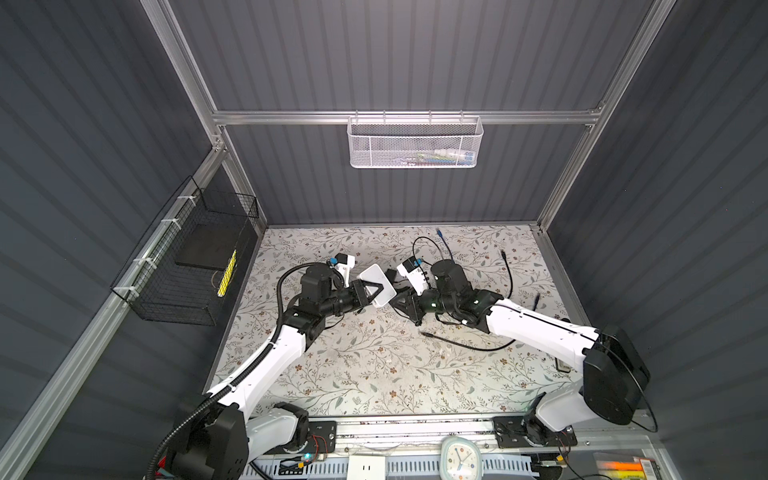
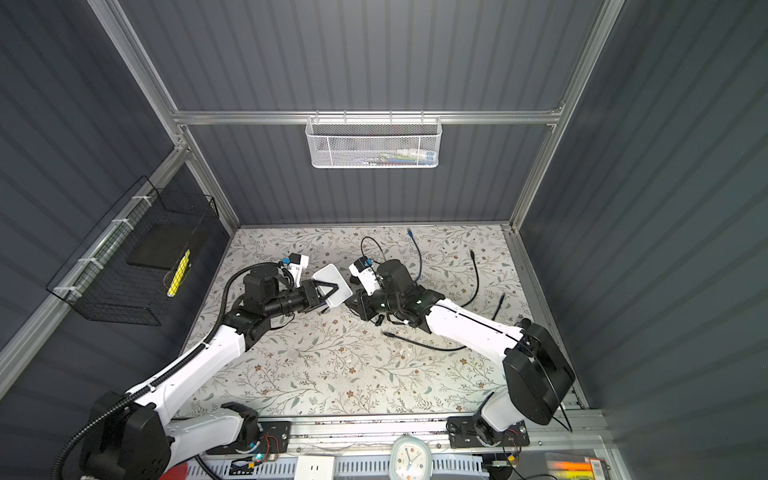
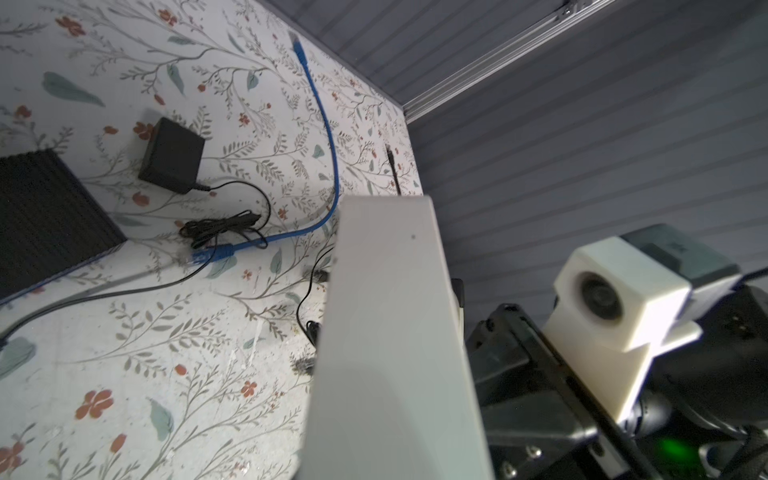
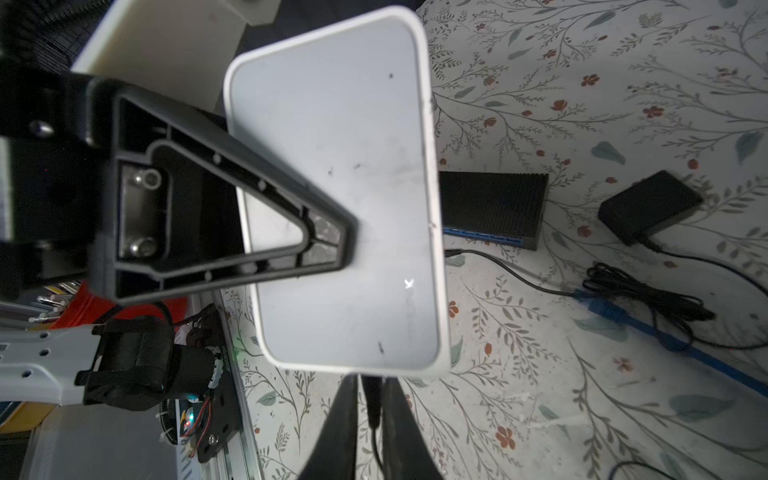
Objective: Insert the plug into the switch port
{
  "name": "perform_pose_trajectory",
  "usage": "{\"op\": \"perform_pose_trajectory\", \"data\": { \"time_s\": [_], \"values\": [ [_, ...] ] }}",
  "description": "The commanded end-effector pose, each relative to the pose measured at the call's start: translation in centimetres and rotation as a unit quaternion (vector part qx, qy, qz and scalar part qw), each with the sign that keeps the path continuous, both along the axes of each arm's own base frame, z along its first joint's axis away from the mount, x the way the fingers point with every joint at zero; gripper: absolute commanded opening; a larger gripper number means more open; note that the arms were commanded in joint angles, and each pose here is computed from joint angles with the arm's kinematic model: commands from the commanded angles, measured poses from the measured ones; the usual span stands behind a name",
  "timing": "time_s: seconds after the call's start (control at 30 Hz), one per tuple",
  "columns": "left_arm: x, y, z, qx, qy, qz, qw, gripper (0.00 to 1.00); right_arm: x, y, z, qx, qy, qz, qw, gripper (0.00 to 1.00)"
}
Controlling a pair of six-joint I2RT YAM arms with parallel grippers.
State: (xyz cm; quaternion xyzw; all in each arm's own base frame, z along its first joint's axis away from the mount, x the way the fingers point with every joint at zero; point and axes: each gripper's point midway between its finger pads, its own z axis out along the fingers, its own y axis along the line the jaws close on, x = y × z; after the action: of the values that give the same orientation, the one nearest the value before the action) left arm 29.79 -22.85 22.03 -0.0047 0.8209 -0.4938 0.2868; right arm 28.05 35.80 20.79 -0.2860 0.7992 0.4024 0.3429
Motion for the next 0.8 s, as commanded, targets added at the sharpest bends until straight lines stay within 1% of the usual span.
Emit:
{"op": "perform_pose_trajectory", "data": {
  "time_s": [0.0,0.07,0.1,0.17,0.3,0.33,0.43,0.53,0.63,0.77],
  "values": [
    [-1.0,-0.5,-2.5,0.013,0.068,-0.004,0.998,0.0,1.7,-0.5,3.3,0.043,-0.067,-0.032,0.996,0.23],
    [-0.5,-0.1,-2.7,0.021,0.069,0.016,0.997,0.0,1.1,-1.0,2.2,0.033,-0.061,-0.03,0.997,0.28],
    [-0.3,0.0,-2.7,0.023,0.068,0.022,0.997,0.0,1.4,-1.8,1.5,0.018,-0.062,-0.049,0.997,0.31],
    [0.0,0.8,-2.9,0.032,0.069,0.049,0.996,0.0,1.1,-2.6,0.5,-0.002,-0.056,-0.055,0.997,0.35],
    [-0.4,2.8,-4.8,0.034,0.1,0.115,0.988,0.0,0.6,-4.4,-1.3,-0.033,-0.043,-0.075,0.996,0.43],
    [-0.4,3.8,-5.8,0.036,0.113,0.15,0.982,0.0,0.5,-4.8,-1.8,-0.044,-0.038,-0.079,0.995,0.44],
    [-1.5,5.4,-9.1,0.006,0.149,0.213,0.966,0.0,0.3,-5.5,-3.4,-0.082,-0.016,-0.083,0.993,0.46],
    [-2.5,7.1,-12.0,0.003,0.174,0.265,0.948,0.0,0.4,-5.8,-5.1,-0.12,0.0,-0.082,0.989,0.47],
    [-3.3,8.2,-13.9,0.003,0.19,0.294,0.937,0.0,0.4,-5.6,-6.4,-0.146,0.016,-0.071,0.987,0.48],
    [-3.6,8.6,-15.0,0.015,0.199,0.303,0.932,0.01,0.0,-4.9,-8.2,-0.168,0.03,-0.046,0.984,0.5]
  ]
}}
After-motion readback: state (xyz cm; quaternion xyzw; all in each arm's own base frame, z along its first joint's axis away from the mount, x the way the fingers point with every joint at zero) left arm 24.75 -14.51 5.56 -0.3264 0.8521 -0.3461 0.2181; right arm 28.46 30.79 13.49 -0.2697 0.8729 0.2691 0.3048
